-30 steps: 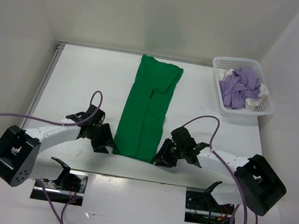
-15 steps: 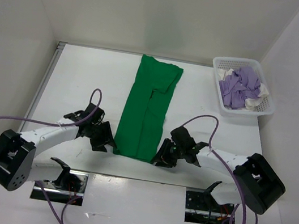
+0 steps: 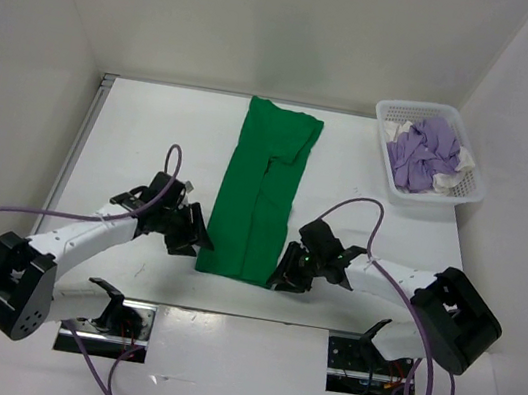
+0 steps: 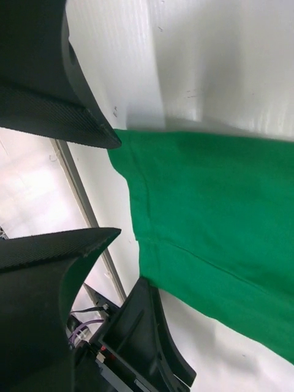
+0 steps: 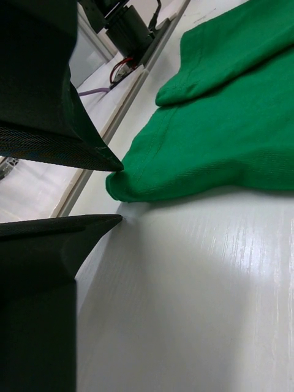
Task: Fold and stack the t-shirts
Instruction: Grab the bottom of the folded rectangular tshirt with both arms
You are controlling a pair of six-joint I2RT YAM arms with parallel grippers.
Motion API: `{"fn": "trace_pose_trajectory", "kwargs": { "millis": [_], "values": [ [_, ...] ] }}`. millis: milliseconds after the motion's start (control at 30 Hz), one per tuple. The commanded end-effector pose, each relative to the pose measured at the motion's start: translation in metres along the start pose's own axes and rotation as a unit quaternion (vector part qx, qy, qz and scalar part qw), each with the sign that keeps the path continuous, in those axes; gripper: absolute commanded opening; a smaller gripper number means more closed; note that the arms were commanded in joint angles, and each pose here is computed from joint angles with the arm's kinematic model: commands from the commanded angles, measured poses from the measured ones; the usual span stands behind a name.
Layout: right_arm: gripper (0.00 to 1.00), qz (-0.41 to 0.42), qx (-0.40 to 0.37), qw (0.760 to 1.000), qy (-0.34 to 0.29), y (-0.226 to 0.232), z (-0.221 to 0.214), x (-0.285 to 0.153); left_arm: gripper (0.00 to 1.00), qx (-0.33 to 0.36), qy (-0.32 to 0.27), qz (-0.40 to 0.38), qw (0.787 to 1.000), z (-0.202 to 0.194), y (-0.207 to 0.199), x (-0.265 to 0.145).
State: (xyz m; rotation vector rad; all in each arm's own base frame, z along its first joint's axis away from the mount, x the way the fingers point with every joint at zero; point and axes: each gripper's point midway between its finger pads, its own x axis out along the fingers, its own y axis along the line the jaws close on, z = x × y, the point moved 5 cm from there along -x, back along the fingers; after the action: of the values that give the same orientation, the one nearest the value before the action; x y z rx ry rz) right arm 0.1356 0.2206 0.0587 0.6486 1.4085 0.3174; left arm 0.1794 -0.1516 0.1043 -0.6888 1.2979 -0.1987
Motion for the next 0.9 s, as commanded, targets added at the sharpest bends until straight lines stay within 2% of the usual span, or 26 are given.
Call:
{"fn": "trace_pose_trajectory", "kwargs": {
  "millis": [0, 167, 267, 433, 600, 700, 867],
  "values": [
    [0.40, -0.002, -0.015, 1.000, -0.007, 0.008, 0.004, -0.001, 0.63, 0.016, -0.001, 0.003, 1.000, -0.002, 0.001, -0.005],
    [0.40, 0.002, -0.017, 1.000, -0.010, 0.010, 0.005, -0.001, 0.58, -0.029, -0.006, 0.000, 1.000, -0.002, 0.016, 0.007],
    [0.40, 0.004, -0.017, 1.000, -0.006, 0.010, 0.005, 0.001, 0.56, -0.031, 0.004, -0.002, 1.000, -0.004, 0.017, 0.013],
    [0.33, 0.009, -0.018, 1.000, -0.008, 0.010, 0.005, 0.002, 0.52, -0.039, 0.021, 0.009, 0.999, -0.007, 0.023, 0.021],
    [0.33, 0.014, -0.019, 1.000, 0.000, 0.011, 0.003, 0.003, 0.50, -0.047, 0.037, 0.019, 0.998, -0.010, 0.028, 0.026],
    [0.31, 0.027, -0.024, 0.999, -0.007, 0.018, 0.007, 0.002, 0.44, -0.047, 0.037, 0.019, 0.998, -0.010, 0.028, 0.026],
    [0.20, 0.027, -0.024, 0.999, -0.007, 0.019, 0.009, 0.003, 0.29, -0.055, 0.046, 0.022, 0.997, -0.015, 0.032, 0.027]
  ]
}}
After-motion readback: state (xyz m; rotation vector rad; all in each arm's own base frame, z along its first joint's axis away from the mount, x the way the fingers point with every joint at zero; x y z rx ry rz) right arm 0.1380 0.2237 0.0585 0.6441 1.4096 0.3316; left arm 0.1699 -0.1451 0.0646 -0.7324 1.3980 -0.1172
